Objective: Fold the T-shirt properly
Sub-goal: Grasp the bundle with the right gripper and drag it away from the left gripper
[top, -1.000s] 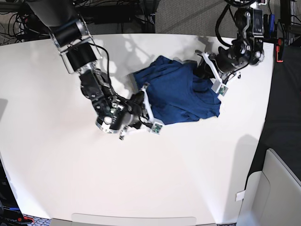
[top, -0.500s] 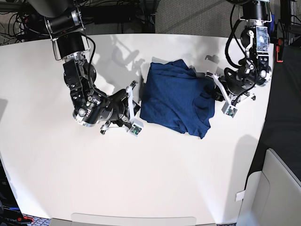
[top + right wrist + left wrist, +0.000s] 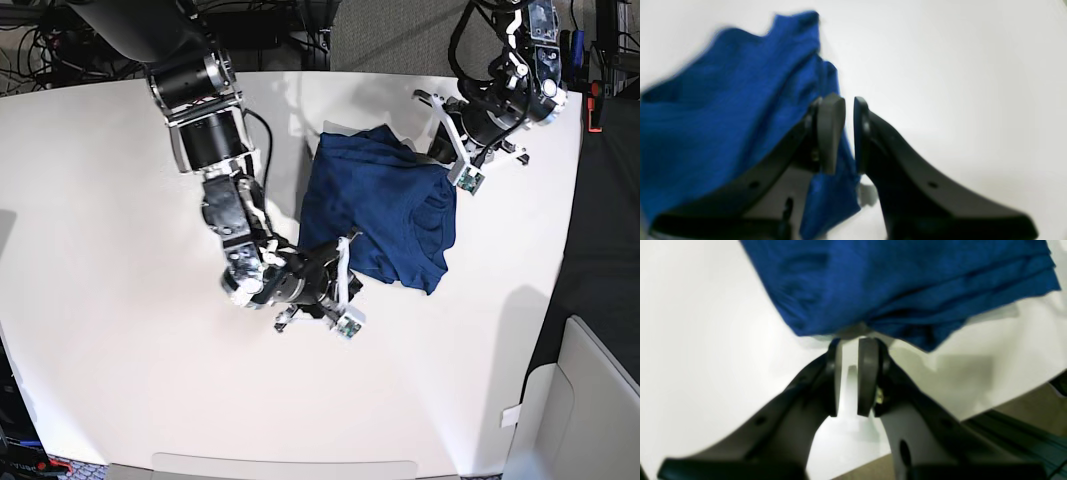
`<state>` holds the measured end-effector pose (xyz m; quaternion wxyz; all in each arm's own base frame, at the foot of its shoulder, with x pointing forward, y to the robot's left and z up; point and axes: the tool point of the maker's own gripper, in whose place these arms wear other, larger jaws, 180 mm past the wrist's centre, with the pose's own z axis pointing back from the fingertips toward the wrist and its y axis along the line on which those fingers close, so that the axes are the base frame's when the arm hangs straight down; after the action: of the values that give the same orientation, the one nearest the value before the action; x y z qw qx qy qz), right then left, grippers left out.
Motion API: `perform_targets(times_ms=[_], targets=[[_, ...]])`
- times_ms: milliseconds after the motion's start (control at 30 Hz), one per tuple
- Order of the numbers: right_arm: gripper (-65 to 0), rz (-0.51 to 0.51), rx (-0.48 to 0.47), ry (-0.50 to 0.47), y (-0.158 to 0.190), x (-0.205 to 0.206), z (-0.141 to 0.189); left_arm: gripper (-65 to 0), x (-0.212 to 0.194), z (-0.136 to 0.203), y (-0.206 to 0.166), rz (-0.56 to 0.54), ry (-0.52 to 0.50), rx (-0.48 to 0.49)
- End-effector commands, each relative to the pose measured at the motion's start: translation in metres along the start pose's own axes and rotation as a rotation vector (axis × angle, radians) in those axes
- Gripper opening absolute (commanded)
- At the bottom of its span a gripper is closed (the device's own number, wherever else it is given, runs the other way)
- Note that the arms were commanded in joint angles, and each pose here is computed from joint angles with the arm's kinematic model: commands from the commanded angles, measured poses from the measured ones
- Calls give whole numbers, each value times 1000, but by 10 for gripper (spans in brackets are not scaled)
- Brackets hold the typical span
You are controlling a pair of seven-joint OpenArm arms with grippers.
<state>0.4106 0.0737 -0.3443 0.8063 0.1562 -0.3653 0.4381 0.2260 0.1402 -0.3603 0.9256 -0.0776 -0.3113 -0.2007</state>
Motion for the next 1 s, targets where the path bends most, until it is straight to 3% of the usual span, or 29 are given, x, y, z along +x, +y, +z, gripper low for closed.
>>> perform_targets(times_ms=[0, 333, 500, 800, 967], targets=[[-572, 12, 4, -60, 1, 22, -3, -581, 11, 2, -1, 2, -41, 1], [-572, -6, 33, 20, 15, -15, -21, -581, 9, -14, -55, -26, -16, -139], [-572, -21, 37, 129, 19, -46, -18, -581, 4, -30, -49, -2, 1, -147], [-572, -2, -40, 156, 13, -77, 39, -581, -3, -63, -15, 39, 0, -123], [-572, 5, -48, 177, 21, -95, 60, -581, 19, -68, 4, 24, -43, -94]])
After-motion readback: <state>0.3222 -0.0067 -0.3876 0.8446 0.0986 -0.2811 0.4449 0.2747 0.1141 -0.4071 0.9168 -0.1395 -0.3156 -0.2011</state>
